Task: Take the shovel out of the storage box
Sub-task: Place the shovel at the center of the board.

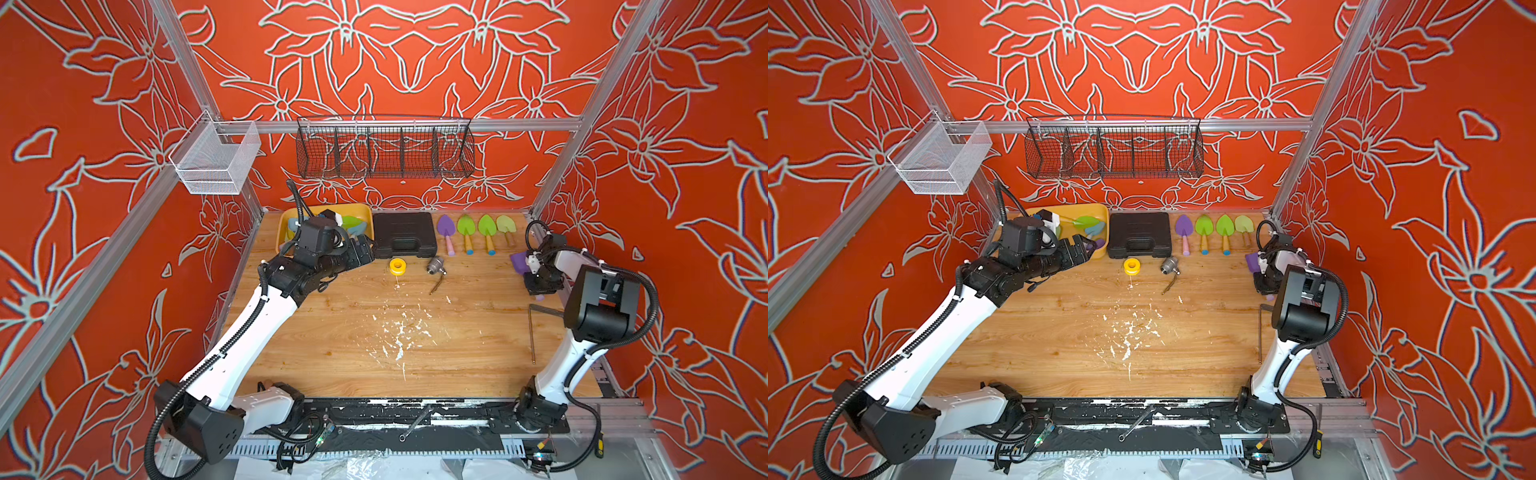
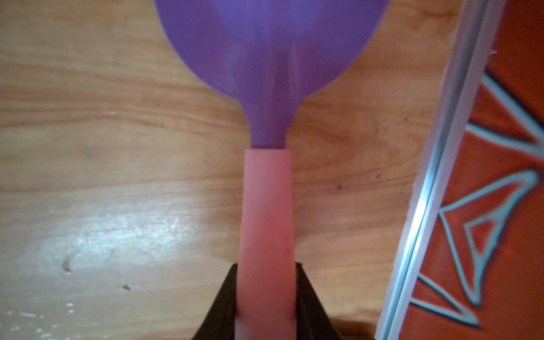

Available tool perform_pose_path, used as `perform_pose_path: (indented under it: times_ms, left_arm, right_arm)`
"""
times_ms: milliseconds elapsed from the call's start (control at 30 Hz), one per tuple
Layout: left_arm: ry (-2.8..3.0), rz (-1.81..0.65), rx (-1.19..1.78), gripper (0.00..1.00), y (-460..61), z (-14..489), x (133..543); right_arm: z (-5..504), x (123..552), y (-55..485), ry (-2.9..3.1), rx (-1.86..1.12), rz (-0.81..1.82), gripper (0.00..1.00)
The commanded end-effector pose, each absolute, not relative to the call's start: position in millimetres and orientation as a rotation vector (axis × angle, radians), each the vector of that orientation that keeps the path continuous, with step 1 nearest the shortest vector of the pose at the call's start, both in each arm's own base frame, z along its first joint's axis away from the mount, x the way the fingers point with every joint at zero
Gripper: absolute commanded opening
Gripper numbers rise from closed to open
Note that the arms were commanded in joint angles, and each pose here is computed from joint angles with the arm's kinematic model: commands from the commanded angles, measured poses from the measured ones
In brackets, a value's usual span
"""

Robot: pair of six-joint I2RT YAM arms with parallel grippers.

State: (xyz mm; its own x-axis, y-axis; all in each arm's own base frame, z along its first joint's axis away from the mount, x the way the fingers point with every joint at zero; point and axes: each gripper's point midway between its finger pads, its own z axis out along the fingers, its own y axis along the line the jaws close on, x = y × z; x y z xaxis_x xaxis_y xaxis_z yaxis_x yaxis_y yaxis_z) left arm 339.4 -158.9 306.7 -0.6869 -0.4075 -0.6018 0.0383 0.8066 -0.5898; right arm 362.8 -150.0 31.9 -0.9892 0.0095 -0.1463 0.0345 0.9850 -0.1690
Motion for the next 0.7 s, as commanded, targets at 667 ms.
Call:
perform_pose_path:
  times_ms: [667]
  left_arm:
    - [2.245, -0.743, -0.287, 0.97, -161.6, 310.2, 350.7]
  right_arm:
    - [-0.1, 363.0, -177.3, 3.059, -0.004, -0.393, 0.00]
